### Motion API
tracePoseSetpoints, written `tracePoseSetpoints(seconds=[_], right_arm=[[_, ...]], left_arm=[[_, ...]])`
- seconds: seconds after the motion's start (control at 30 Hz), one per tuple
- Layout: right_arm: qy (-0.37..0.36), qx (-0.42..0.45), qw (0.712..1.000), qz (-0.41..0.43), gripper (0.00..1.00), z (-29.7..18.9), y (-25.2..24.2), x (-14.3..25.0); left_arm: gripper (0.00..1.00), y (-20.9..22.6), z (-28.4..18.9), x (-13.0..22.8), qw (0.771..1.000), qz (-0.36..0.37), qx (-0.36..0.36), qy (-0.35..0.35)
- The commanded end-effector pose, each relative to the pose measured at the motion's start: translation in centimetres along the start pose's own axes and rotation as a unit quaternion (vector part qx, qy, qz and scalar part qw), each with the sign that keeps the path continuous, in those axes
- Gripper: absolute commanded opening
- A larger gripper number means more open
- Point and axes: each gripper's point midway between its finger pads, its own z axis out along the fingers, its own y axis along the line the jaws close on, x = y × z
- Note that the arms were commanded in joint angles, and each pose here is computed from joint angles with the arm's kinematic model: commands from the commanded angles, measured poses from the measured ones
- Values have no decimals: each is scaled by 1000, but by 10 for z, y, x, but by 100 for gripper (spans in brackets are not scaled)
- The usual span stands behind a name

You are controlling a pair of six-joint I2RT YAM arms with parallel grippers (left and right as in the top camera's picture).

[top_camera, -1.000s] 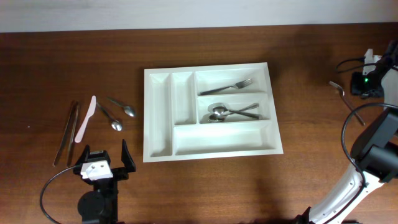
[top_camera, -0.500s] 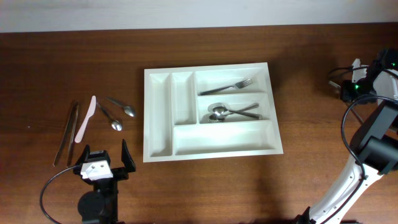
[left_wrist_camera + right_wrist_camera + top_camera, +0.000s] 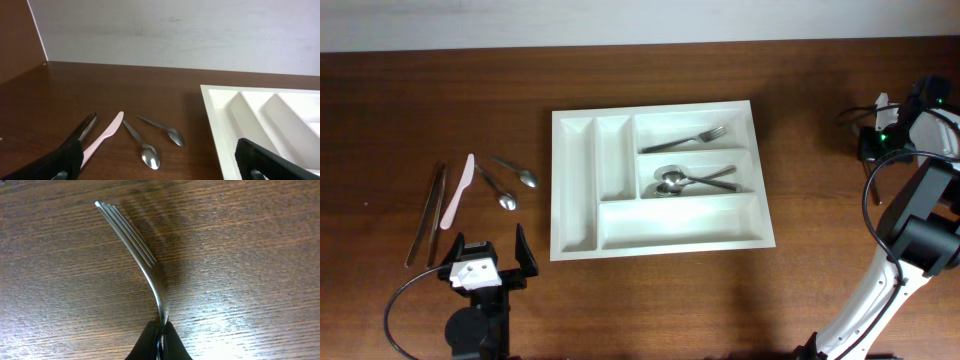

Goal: Pack container
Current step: 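Return the right gripper to the remaining fork and grasp it, then place the second fork in the top compartment and withdraw right gripper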

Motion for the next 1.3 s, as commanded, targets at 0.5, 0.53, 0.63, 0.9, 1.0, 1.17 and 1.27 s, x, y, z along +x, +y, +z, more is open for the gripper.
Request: tracePoseSetpoints(seconds=[0.5,0.53,0.63,0.9,1.0,1.17,1.27], right_arm=[[-177,-110,961,-183,4,-155,141,-90],[-186,-121,953,-206,4,-162,155,-92],[-205,-166,923,-279,4,-175,200,-90],[-210,-244,802,-504,4,-185,308,-47],[-183,-218,761,-583,4,-178,336,-26],[-147,-163,722,-656,4,-166,362,-9],[-134,-135,700,-688,4,-158,376,-4]], left_arm=[[99,-1,0,0,1000,6,3,-3],[99,-1,0,0,1000,6,3,-3],[99,-1,0,0,1000,6,3,-3],[99,-1,0,0,1000,6,3,-3],[99,-1,0,0,1000,6,3,-3],[99,-1,0,0,1000,6,3,-3],[99,-1,0,0,1000,6,3,-3]])
